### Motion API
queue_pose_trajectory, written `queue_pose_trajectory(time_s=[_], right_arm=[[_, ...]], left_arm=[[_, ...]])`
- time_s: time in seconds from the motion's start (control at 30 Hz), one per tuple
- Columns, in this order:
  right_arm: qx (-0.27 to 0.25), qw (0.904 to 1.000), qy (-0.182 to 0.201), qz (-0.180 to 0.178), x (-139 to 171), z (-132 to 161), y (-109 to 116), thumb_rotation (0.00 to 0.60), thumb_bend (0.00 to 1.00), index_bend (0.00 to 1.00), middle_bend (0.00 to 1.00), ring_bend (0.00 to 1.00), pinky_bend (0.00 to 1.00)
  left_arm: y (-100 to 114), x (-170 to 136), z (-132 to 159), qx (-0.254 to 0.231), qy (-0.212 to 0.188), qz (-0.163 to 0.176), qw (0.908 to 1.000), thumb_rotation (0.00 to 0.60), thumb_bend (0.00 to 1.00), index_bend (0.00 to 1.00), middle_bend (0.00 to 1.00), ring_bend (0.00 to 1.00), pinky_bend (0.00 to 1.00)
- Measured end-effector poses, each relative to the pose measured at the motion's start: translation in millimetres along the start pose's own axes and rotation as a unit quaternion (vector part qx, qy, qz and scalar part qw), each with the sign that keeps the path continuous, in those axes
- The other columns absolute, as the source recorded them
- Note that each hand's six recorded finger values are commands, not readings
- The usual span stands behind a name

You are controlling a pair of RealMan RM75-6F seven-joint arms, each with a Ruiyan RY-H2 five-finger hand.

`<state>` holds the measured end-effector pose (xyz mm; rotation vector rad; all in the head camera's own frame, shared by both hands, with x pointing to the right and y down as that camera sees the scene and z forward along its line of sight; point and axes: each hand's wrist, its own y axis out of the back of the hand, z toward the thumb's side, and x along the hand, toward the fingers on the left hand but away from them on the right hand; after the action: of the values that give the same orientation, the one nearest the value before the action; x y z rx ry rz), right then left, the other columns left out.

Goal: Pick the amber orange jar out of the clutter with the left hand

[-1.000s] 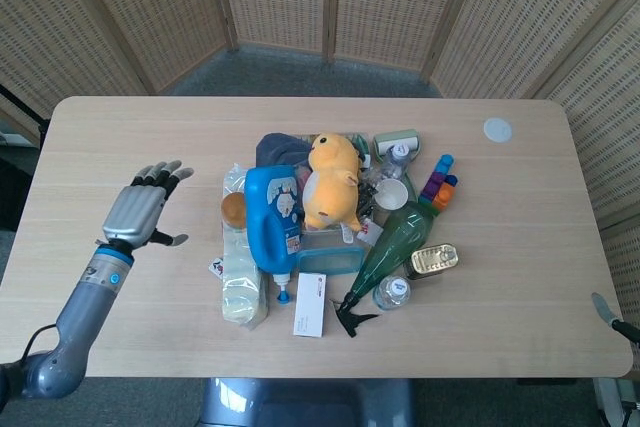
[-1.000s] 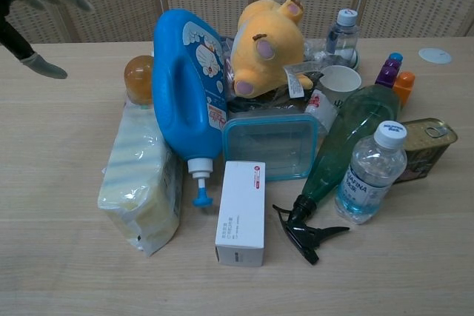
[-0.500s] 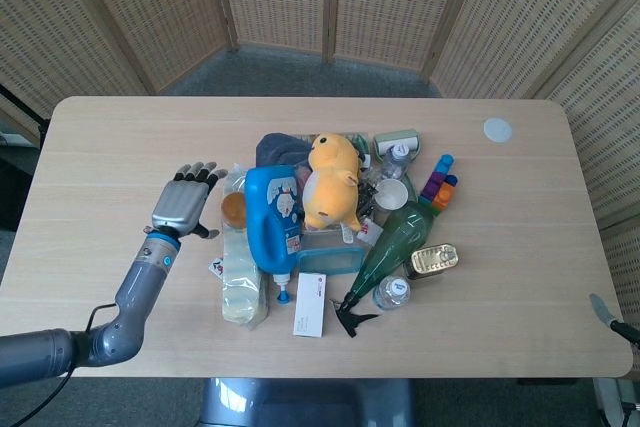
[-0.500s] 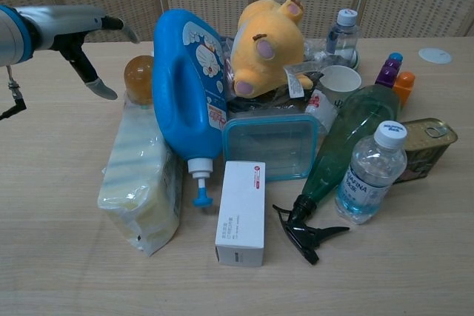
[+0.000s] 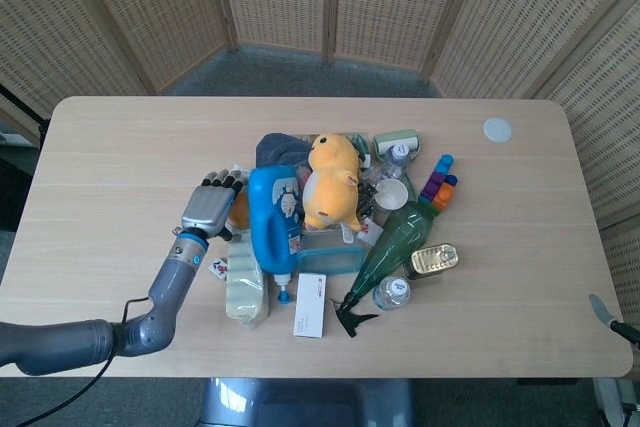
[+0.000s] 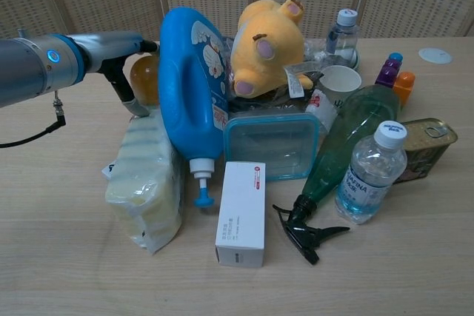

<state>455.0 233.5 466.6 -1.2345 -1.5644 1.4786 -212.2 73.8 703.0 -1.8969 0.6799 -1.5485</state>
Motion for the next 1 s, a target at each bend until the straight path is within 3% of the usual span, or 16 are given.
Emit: queue_pose_trajectory(time_s=[0.07, 0.17, 0.3, 0.37, 0.47, 0.63, 0.83, 1.0], right_arm=[[-0.001, 1.0, 0.0, 0.0, -0.3, -0.3, 0.3, 0.509, 0.0, 0.0, 0.0, 0.0, 0.0], [-0.003, 1.0, 0.001, 0.003, 0.2, -0.4, -0.1, 0.505, 0.0, 0.0, 0.0, 0.0, 0.0], [-0.005, 1.0, 0.003, 0.003, 0.8, 0.1, 0.9, 0.507, 0.0, 0.0, 0.0, 0.0, 0.0], [-0.006, 1.0, 0.003, 0.003, 0.9, 0.2, 1.6, 0.507, 0.0, 0.0, 0.0, 0.0, 0.0], [-0.006, 1.0, 0.003, 0.003, 1.3, 0.4, 1.5, 0.51, 0.0, 0.0, 0.0, 0.0, 0.0], [-0.006, 1.0, 0.005, 0.005, 2.0, 1.2, 1.2, 0.505, 0.0, 0.0, 0.0, 0.0, 0.0], [-0.004, 0.9999, 0.006, 0.007, 2.6, 2.7, -0.3, 0.508, 0.0, 0.0, 0.0, 0.0, 0.0], [-0.004, 0.9999, 0.007, 0.007, 3.6, 4.0, -0.1, 0.509, 0.0, 0.0, 0.0, 0.0, 0.0]], left_arm=[[1.6, 1.1, 4.0, 0.0, -0.003, 0.008, 1.0, 0.6, 0.0, 0.25, 0.04, 0.0, 0.0], [7.0, 1.9, 8.0, 0.005, -0.004, 0.034, 0.9994, 0.6, 0.0, 0.46, 0.31, 0.07, 0.02], [16.1, 1.9, 11.2, 0.012, -0.002, 0.079, 0.9968, 0.6, 0.0, 0.78, 0.67, 0.41, 0.28], [21.4, 0.7, 12.1, 0.015, -0.001, 0.104, 0.9944, 0.6, 0.0, 0.85, 0.75, 0.49, 0.36], [28.4, -2.2, 9.7, 0.016, 0.006, 0.132, 0.9911, 0.6, 0.0, 0.88, 0.79, 0.52, 0.43], [38.9, -7.3, 6.2, 0.01, 0.007, 0.148, 0.989, 0.6, 0.0, 0.87, 0.78, 0.53, 0.43], [74.5, -21.1, 2.2, -0.002, 0.001, 0.184, 0.9829, 0.6, 0.0, 0.86, 0.77, 0.53, 0.43], [116.3, -39.3, 2.7, -0.005, -0.01, 0.222, 0.975, 0.6, 0.0, 0.86, 0.77, 0.53, 0.43]])
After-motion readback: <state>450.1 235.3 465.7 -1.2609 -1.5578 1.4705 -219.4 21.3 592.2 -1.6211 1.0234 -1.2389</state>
